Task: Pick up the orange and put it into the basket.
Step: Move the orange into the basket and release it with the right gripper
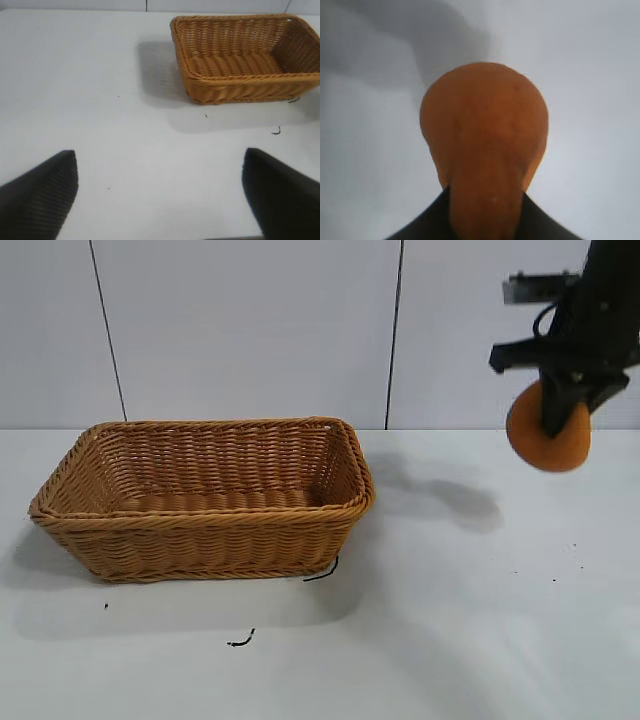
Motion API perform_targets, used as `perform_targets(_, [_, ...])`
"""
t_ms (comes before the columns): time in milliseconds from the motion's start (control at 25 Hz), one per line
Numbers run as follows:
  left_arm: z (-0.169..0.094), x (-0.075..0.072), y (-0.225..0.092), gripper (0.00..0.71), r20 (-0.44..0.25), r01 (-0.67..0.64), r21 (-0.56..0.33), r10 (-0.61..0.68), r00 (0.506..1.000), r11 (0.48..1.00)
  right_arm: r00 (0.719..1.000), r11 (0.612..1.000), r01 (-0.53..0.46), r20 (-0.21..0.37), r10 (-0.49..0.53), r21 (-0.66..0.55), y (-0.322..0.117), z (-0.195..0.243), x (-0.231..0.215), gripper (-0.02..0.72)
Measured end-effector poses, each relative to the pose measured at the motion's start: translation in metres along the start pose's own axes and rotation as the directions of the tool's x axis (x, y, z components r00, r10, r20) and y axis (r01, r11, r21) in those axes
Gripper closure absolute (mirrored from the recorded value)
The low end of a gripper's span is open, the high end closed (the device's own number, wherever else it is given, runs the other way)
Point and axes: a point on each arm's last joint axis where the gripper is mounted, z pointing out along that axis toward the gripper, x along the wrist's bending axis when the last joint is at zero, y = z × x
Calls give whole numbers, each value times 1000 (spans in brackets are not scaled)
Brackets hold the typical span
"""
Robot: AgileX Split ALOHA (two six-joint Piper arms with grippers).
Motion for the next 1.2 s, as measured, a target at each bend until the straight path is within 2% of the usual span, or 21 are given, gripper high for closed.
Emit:
perform_targets(280, [0, 0, 0, 71, 0, 0, 0, 0, 1000, 1000, 993, 992, 92, -62, -98, -89, 10, -20, 49, 618])
perform_targets(560, [0, 0, 0, 71, 0, 0, 0, 0, 1000, 1000, 950, 955, 252, -147, -275, -156, -4, -18, 135, 618])
perform_targets(960, [0, 0, 0, 71, 0, 0, 0, 0, 1000, 1000, 870, 893, 386, -231, -436, -230, -33, 46, 238, 618])
perform_targets(1200, [0, 0, 0, 71, 0, 0, 0, 0, 1000, 1000, 854, 888, 412, -254, -454, -203, -50, 101, 265, 618])
